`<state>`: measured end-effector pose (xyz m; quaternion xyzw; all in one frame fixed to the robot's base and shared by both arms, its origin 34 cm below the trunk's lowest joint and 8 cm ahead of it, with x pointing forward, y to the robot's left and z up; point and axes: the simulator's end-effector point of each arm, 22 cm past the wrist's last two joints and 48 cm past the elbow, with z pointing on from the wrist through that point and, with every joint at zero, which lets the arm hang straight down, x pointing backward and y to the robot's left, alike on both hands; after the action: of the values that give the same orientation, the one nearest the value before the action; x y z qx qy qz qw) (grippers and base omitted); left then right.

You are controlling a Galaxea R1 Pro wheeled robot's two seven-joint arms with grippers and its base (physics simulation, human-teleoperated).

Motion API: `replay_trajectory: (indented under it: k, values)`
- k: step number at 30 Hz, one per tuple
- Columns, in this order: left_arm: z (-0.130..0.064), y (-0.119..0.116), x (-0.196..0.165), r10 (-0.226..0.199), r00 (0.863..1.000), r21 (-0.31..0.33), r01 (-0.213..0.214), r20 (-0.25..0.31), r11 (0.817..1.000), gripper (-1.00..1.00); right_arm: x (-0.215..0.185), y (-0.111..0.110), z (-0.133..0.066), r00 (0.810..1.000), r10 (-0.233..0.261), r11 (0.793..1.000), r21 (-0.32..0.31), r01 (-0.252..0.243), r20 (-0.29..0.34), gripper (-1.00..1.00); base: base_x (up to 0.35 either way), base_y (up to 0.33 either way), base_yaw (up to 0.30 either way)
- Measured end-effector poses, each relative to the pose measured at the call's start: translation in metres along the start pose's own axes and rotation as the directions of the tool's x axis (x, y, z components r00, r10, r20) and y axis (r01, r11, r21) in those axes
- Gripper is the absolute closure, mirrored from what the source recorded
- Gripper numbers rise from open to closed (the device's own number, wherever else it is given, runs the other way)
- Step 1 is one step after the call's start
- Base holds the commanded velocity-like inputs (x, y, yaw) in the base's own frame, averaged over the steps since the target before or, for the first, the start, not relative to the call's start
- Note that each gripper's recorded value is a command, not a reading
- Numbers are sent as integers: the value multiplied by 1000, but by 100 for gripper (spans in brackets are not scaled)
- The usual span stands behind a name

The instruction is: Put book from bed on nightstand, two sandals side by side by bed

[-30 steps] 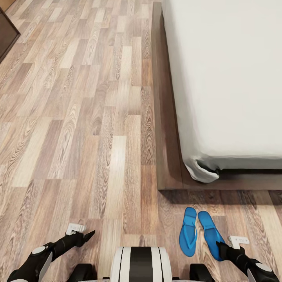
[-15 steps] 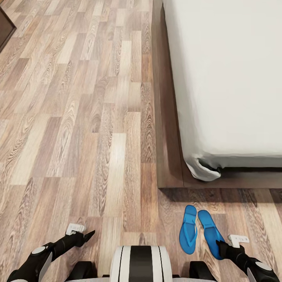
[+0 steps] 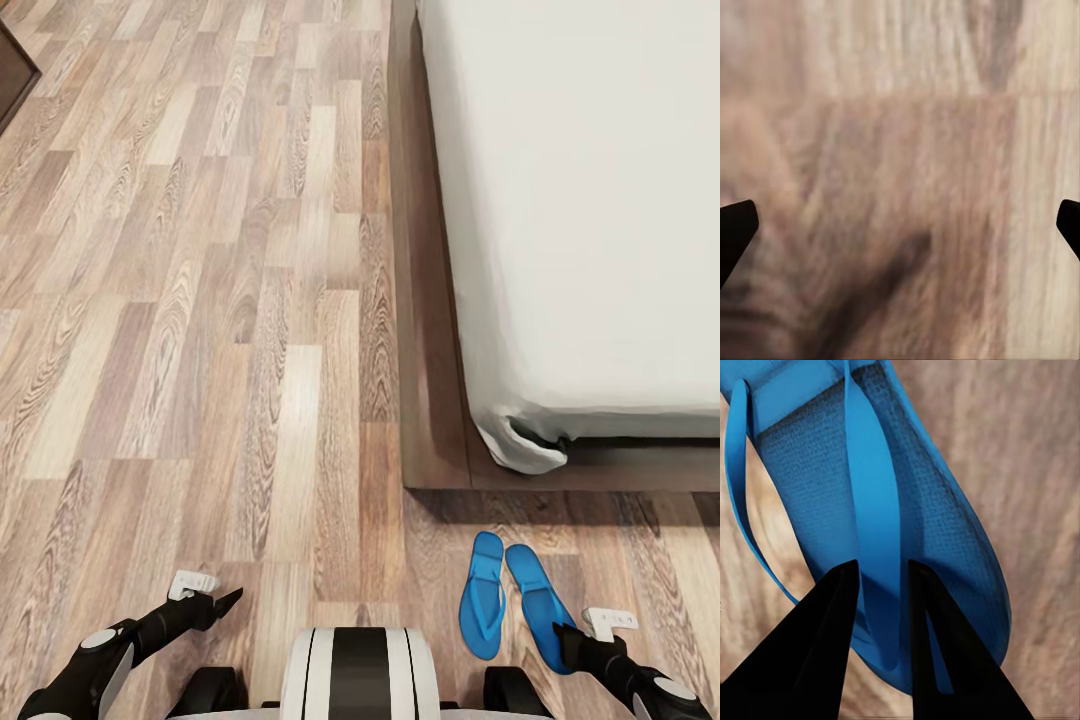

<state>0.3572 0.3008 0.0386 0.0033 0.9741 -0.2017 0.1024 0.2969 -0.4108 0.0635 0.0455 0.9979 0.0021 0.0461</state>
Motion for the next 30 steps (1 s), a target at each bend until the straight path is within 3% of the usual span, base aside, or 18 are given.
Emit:
replay_trajectory:
  k: [11,12,30]
  values:
    - [0,0,0,0,1000,0,0,0,1000,-100,0,0,0,1000,-2,1000,0,2,1,100,2,0,0]
    - [0,0,0,0,1000,0,0,0,1000,-100,0,0,0,1000,-2,1000,0,2,1,-100,0,0,0]
    - [0,0,0,0,1000,0,0,0,1000,-100,-11,1,2,1000,8,1000,-5,-8,22,-100,0,0,0]
